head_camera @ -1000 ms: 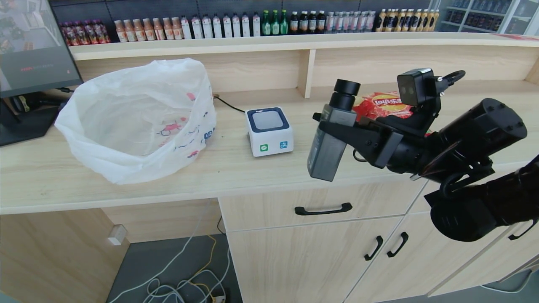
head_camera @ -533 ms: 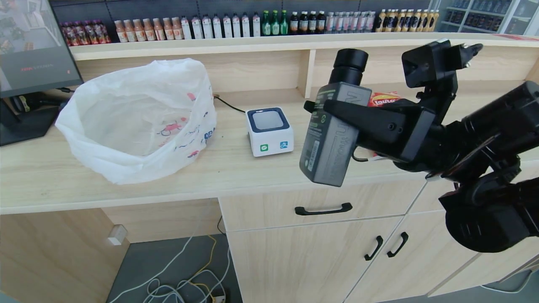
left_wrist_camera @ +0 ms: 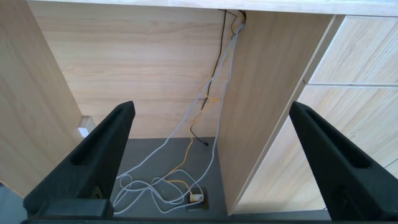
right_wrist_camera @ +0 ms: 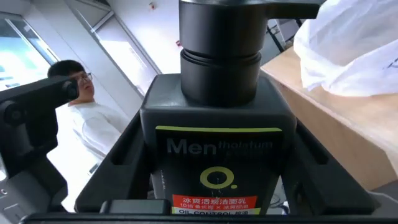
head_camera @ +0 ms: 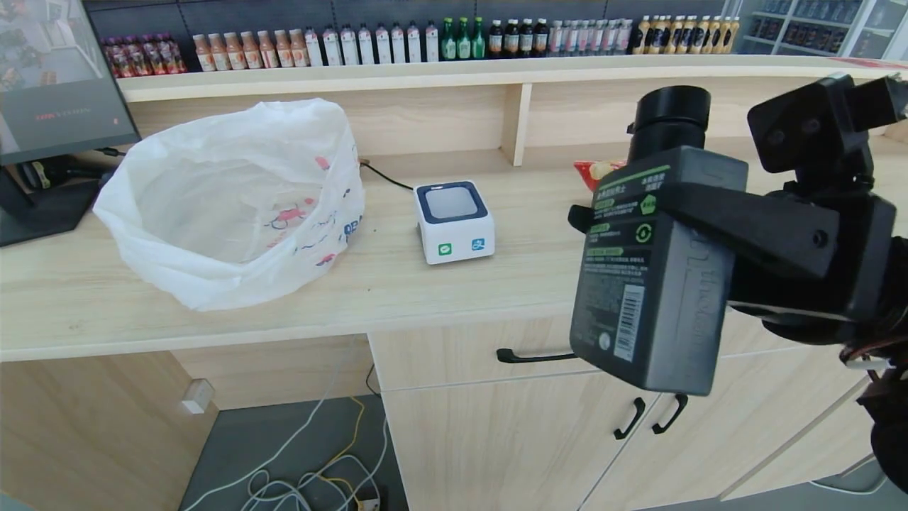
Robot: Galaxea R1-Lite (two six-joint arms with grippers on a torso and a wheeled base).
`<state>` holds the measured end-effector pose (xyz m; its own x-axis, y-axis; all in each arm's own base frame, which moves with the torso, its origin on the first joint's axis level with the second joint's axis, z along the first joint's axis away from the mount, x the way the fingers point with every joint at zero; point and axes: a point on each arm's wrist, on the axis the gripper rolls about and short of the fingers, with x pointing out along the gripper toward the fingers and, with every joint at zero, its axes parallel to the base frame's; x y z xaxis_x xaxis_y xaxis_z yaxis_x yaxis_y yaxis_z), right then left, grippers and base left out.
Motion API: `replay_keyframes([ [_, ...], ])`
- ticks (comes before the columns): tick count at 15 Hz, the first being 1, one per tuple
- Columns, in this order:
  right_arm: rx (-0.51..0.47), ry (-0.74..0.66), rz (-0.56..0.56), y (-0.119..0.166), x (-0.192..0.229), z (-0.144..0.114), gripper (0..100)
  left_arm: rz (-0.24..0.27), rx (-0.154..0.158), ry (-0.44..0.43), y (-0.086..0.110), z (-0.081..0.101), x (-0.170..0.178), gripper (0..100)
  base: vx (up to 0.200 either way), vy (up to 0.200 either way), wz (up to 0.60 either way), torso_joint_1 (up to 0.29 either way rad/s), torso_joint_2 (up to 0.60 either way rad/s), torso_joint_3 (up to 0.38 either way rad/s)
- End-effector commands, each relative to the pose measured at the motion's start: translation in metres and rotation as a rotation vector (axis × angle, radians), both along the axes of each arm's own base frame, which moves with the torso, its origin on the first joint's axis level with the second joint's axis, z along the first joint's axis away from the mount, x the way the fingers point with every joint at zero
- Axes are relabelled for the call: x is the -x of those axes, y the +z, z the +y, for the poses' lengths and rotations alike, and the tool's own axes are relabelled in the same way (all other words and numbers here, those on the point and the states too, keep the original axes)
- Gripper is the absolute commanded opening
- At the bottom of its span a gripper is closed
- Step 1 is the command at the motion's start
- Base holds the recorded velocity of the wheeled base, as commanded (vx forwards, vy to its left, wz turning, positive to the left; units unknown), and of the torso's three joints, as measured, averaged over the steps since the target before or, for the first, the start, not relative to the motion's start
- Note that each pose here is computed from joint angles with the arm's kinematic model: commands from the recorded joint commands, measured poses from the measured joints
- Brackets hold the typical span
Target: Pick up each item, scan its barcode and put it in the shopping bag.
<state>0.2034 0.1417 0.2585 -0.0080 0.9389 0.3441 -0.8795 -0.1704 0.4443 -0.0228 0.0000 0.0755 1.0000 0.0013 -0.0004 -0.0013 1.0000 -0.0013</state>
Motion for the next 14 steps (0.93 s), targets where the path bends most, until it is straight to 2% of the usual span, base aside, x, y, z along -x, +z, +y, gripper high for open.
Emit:
replay_keyframes([
  [1,-0.004,0.02,-0.003,0.001,0.019,-0.006,0,0.0,0.0,-0.001,0.0,0.0,0.0,100,0.0,0.0,0.0,0.0,0.0,0.0],
  [7,0.014,0.014,0.012,-0.007,0.007,0.001,0,0.0,0.0,-0.001,0.0,0.0,0.0,100,0.0,0.0,0.0,0.0,0.0,0.0],
  [11,-0.01,-0.013,-0.093,0.003,-0.01,0.011,0,0.0,0.0,0.0,0.0,0.0,0.0,100,0.0,0.0,0.0,0.0,0.0,0.0],
  [14,0.013,-0.095,-0.175,-0.01,-0.03,0.013,0,0.0,0.0,0.0,0.0,0.0,0.0,100,0.0,0.0,0.0,0.0,0.0,0.0],
])
